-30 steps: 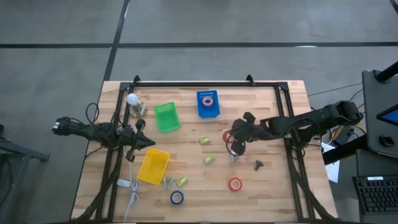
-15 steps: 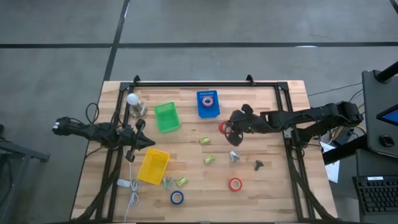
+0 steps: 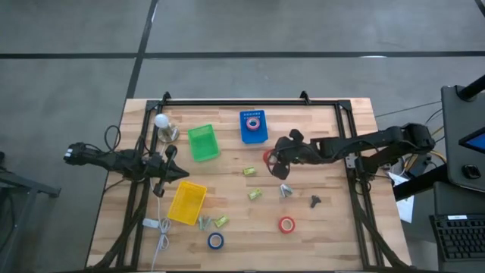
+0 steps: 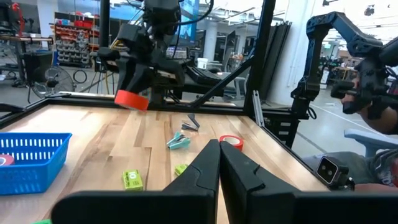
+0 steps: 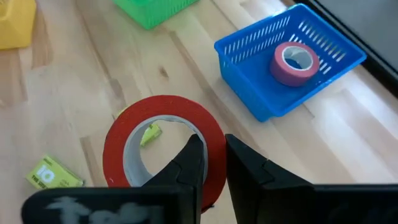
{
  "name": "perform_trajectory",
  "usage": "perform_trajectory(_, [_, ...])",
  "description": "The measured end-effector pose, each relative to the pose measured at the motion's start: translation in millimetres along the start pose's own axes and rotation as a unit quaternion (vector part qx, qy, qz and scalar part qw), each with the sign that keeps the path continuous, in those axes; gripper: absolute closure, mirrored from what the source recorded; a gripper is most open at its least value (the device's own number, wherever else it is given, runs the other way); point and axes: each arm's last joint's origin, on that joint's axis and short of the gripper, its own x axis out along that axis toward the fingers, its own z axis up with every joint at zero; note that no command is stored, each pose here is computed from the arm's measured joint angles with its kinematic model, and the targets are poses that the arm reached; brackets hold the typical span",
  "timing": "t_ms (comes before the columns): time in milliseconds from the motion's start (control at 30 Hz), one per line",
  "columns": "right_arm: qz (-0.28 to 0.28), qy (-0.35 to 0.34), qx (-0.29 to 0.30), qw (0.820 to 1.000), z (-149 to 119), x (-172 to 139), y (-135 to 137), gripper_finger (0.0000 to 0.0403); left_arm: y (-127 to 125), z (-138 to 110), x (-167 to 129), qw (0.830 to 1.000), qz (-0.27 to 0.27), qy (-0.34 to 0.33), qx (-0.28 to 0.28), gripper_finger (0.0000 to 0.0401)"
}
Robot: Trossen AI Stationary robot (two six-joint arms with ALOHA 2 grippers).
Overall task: Pick and place Stapler, Stapler remover, tape
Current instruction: Put the top red tape into the blue bin
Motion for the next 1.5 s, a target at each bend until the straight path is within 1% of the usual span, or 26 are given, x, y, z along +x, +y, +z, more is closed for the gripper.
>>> perform_trajectory(267, [-0.003,0.017,-0.005,1.000,-5,11,3,0.0358,0,0,0,1.000,0.000,0.000,0.000,0.0387])
perform_trajectory(467, [0.001,0.006,-0.003,1.000,-2,9,3,0.0353,0,0,0,1.000,0.000,0.000,0.000,0.0387])
perform_trajectory(900, [0.007,-0.016,-0.010,1.000,14,5,7,0.0355,0,0,0,1.000,0.000,0.000,0.000,0.0387])
perform_trajectory(1500, [0.004,-0.022,-0.009,1.000,16,6,5,0.0356,0,0,0,1.000,-0.001,0.000,0.000,0.0387])
